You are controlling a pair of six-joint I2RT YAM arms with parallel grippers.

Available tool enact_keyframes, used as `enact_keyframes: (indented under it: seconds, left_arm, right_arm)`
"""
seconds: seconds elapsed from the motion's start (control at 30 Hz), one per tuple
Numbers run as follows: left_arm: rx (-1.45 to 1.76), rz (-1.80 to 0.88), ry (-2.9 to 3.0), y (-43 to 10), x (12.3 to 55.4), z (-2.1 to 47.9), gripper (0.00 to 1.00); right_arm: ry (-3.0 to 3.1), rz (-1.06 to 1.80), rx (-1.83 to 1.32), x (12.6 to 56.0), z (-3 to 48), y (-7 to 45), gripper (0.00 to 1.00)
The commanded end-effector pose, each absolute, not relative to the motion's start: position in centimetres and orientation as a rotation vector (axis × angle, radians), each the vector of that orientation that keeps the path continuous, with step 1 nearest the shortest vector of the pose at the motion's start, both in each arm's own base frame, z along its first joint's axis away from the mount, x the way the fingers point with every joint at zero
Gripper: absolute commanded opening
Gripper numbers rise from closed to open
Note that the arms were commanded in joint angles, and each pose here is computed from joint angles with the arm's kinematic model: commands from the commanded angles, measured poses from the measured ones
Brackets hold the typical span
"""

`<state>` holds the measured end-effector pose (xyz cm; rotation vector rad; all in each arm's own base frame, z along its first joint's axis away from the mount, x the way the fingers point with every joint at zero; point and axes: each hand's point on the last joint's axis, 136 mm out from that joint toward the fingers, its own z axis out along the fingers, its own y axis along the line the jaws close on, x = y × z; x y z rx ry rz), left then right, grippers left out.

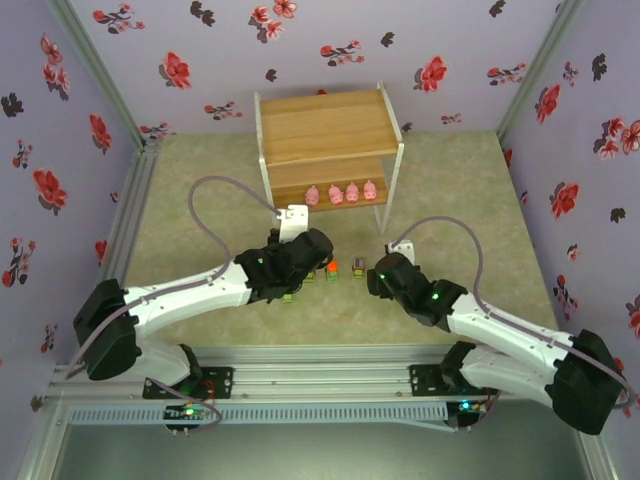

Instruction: Place and organize the plastic toys onto the shelf

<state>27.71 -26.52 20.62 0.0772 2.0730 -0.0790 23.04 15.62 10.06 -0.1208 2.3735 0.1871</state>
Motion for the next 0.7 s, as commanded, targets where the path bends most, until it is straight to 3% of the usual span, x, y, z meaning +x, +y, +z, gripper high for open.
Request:
enact_keyframes:
  seconds: [0.0, 0.67]
  left_arm:
    - [0.062, -0.043, 2.063, -25.1, 27.0, 20.6, 0.56]
    - [0.09, -0.05, 2.13, -21.8, 23.3, 15.9, 0.57]
  right_arm:
    - [2.328, 0.18, -0.064, 24.2, 11.6, 16.3, 0.7]
    - [2.363, 0.119, -0.054, 25.6, 10.1, 19.1, 0.64]
